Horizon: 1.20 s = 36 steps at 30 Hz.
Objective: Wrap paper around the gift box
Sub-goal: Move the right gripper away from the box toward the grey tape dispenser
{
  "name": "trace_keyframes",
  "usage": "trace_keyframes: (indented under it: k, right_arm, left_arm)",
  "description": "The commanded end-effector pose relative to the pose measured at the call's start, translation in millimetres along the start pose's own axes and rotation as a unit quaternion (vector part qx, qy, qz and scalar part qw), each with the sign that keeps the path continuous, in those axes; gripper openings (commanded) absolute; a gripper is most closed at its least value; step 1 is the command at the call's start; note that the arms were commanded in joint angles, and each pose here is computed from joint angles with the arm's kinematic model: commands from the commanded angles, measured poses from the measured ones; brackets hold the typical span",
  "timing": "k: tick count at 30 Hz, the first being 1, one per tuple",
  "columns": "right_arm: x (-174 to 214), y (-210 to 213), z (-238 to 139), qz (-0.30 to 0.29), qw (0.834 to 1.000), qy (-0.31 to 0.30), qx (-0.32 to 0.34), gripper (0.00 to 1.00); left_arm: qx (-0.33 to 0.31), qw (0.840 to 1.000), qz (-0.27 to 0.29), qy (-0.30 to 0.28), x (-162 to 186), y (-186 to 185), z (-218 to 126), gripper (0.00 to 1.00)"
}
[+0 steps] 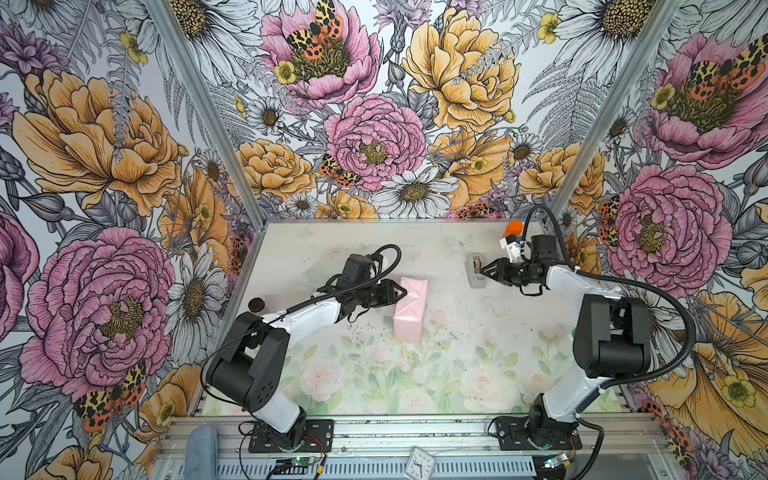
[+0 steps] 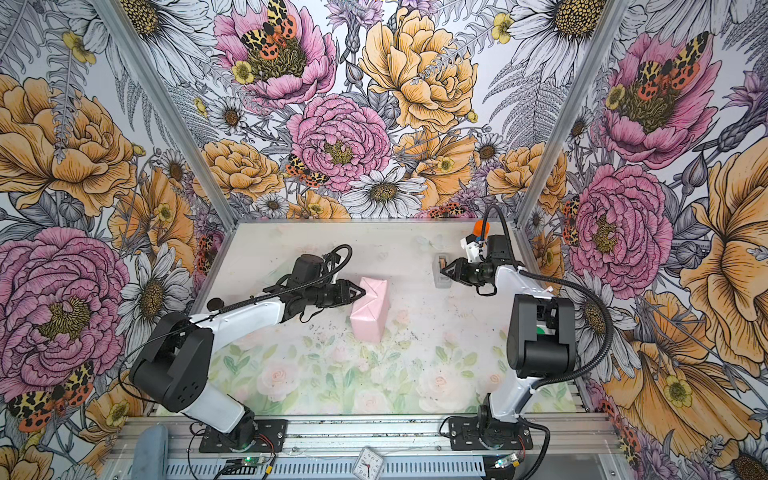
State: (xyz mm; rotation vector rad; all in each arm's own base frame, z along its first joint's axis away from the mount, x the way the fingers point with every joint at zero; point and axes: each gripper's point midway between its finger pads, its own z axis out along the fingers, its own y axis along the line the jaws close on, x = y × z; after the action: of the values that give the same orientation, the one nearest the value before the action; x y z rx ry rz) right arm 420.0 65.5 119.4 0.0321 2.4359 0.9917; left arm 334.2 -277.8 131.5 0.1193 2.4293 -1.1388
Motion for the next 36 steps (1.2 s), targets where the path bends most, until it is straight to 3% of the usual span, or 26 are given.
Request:
trace_keyframes:
  k: [1, 20, 36]
  right_arm:
    - [-5, -6, 2, -0.014, 1.000, 0.017, -0.009, 0.31]
    - [-29, -39, 35, 0.000, 0.996, 0.044, -0.076, 0.29]
    - [-6, -48, 55, 0.001, 0.991, 0.111, -0.078, 0.29]
  left_arm:
    - [-0.061, 0.997, -0.018, 0.053, 39, 36, 10, 0.37]
    - [-0.065, 0.997, -0.016, 0.049, 35, 35, 8, 0.38]
    - [-0.066, 0.997, -0.013, 0.045, 32, 33, 6, 0.39]
